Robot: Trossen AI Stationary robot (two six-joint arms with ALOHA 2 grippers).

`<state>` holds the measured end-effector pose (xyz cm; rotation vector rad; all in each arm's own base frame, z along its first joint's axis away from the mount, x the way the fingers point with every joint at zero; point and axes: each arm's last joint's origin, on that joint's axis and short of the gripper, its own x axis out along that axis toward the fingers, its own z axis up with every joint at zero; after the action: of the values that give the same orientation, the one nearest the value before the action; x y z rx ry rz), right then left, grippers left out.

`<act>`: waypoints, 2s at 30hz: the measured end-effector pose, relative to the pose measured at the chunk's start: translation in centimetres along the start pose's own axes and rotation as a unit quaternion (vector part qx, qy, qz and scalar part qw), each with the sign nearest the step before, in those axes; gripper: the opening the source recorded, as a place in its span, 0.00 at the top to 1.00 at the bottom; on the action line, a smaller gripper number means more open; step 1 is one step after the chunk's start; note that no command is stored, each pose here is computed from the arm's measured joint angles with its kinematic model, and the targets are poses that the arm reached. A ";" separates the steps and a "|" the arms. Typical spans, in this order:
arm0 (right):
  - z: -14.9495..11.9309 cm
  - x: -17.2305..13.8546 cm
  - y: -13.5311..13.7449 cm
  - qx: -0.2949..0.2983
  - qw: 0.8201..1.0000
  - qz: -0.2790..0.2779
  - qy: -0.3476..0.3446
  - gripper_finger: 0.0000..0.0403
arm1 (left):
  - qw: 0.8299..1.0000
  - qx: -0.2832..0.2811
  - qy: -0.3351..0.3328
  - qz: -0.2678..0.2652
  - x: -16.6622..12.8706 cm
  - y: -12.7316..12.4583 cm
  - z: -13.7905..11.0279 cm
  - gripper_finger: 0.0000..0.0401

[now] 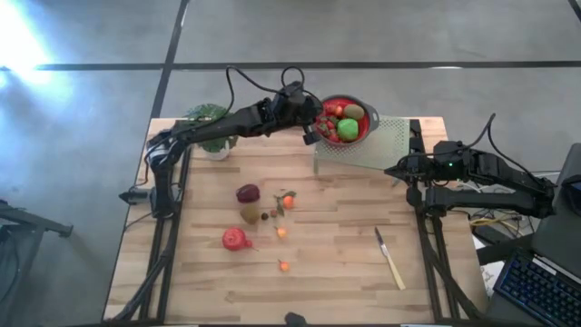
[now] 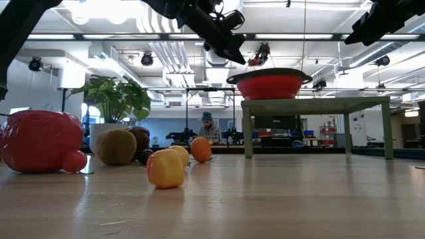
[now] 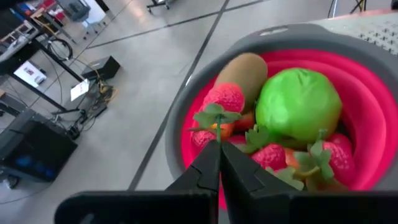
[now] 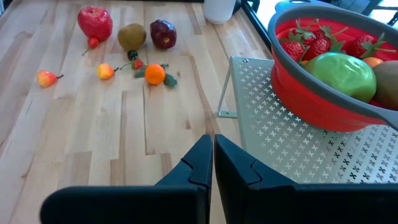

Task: Pick & Place Fruit
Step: Put the strawberry into the strainer bowl on the shelf, then put the red cherry into the strainer bowl on the shelf

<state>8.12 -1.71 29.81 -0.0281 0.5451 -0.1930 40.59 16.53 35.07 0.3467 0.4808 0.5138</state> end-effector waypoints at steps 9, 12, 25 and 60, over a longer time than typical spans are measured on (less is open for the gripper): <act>0.0 0.0 0.0 0.000 1.000 0.000 0.000 0.97 | 1.000 0.006 0.025 -0.010 0.0 -0.2 -0.5 0.98; 0.0 0.0 0.0 0.000 1.000 0.000 0.000 0.97 | 1.000 0.006 0.026 -0.010 0.0 -0.2 -0.5 0.98; 0.0 0.0 0.0 0.000 1.000 0.000 0.000 0.97 | 1.000 0.006 0.025 -0.010 0.0 -0.2 -0.5 0.84; 0.0 0.0 0.0 0.000 1.000 0.000 0.000 0.97 | 0.955 0.158 0.134 -0.215 -6.9 -14.2 0.3 0.85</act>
<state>8.11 -1.71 29.81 -0.0284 0.5450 -0.1928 40.91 1.15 31.66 0.4653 0.8820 0.0540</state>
